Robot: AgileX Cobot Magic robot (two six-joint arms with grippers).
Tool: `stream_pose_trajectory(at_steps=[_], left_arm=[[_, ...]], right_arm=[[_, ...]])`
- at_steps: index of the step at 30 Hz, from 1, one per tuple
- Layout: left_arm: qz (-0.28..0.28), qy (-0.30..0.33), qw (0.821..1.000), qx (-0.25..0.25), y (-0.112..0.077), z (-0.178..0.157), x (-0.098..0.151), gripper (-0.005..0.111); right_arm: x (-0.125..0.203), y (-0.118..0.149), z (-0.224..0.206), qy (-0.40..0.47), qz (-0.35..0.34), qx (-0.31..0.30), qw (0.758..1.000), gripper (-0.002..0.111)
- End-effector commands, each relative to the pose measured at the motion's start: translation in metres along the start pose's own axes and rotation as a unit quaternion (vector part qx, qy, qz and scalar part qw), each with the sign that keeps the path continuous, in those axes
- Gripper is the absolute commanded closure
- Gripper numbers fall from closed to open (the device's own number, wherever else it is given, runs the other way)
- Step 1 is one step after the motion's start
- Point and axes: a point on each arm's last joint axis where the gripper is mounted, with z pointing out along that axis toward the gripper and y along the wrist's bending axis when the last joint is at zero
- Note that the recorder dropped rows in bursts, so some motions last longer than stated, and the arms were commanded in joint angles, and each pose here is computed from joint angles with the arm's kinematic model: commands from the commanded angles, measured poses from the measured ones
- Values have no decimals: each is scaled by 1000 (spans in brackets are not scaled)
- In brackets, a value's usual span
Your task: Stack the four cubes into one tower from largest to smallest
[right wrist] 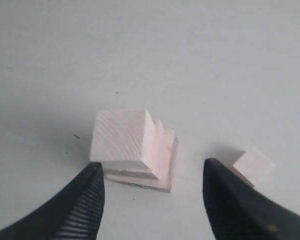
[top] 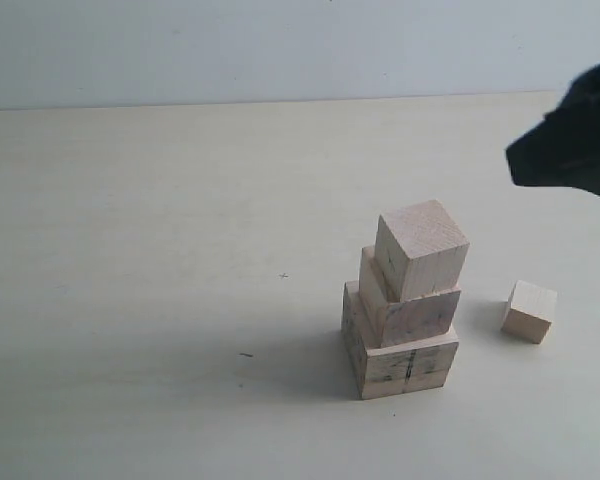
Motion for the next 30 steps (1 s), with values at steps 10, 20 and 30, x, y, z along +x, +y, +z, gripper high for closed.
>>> stream_pose_trajectory(at_steps=[10,20,30], left_arm=[[2,-5,1000,-2,0,0,0,107],[2,-5,1000,-2,0,0,0,107],[2,-5,1000,-2,0,0,0,107]], right_arm=[[21,-43,32,114,-13,74,991,53],[23,-74,112,304,-155,31,939,53],[5,-90,152,275,-325,24,905,53]])
